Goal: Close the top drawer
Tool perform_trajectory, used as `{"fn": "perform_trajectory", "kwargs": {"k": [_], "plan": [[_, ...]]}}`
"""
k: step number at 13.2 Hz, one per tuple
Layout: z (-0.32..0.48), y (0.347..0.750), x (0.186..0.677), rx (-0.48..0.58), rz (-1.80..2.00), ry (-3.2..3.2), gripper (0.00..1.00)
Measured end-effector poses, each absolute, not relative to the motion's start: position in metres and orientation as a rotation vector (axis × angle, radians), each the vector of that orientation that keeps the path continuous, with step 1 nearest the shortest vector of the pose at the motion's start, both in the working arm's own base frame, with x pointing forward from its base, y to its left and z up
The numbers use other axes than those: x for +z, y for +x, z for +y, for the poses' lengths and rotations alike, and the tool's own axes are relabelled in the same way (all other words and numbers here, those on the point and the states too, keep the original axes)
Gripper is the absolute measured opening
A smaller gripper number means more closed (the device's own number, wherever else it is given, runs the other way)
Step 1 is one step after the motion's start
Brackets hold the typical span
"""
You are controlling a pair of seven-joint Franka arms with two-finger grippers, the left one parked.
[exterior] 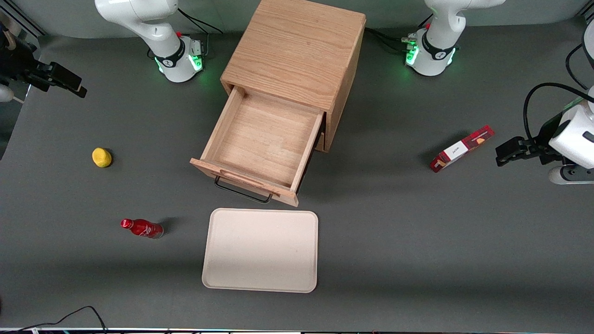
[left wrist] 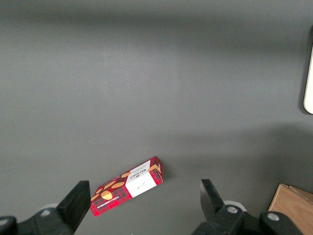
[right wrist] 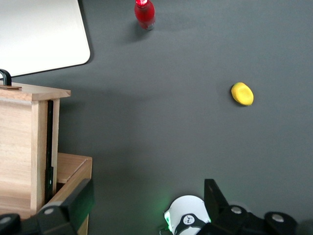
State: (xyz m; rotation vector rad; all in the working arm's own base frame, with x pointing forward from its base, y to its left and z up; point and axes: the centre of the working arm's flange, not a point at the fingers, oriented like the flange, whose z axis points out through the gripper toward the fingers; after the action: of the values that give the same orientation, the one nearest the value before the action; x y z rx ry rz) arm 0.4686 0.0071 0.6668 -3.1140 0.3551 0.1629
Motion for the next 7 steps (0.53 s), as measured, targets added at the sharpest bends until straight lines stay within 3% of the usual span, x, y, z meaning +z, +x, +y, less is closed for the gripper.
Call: {"fn": "perform_trajectory", "kwargs": {"k": [7], "plan": [[-0.011,0.466,0.673,0.152,0.212,-3.113,1.0]]}}
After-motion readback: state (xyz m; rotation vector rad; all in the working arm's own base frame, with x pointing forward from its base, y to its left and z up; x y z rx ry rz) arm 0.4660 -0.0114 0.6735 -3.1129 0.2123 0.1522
